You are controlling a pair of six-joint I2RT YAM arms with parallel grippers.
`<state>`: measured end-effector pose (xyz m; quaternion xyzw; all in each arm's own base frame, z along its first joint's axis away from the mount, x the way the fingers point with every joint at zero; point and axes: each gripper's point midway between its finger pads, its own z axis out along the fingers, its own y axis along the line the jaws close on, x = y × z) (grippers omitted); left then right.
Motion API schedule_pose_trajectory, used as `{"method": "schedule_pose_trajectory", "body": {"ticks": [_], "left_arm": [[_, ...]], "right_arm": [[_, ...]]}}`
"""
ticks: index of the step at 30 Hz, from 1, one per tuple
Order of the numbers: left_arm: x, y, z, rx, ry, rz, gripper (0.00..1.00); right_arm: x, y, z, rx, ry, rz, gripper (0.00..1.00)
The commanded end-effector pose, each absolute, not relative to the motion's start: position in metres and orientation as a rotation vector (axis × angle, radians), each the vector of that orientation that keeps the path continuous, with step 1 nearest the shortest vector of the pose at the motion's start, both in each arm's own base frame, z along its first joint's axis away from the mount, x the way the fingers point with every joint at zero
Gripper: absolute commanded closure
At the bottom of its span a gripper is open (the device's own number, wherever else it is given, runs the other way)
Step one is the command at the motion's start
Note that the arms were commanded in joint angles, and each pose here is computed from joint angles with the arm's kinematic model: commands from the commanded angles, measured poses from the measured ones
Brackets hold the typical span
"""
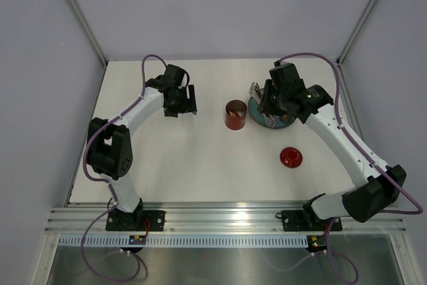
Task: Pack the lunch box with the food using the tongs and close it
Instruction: Place the fake food in the packing box.
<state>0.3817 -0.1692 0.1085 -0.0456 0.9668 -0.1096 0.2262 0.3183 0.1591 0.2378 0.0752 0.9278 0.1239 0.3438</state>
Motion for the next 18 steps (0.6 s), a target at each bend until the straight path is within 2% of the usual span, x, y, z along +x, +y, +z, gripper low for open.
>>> {"method": "schedule_pose_trajectory", "body": {"ticks": [1, 11, 18], "left_arm": [[0.390, -0.175, 0.118, -0.121, 2.626, -0.340, 0.23], [0.388, -0.173, 0.117, -0.123, 2.629, -0.331, 0.23], [0.388, -0.173, 0.117, -0.124, 2.628, -0.329, 0.23]], "right_arm": [[0.315, 0.189, 0.255, 0.087, 2.380, 0.371, 1.00], [0.311, 0.225, 0.223, -0.013, 2.468, 0.407, 0.96], [0.309, 0.228, 0.207, -0.018, 2.507, 0.398, 0.86]]}}
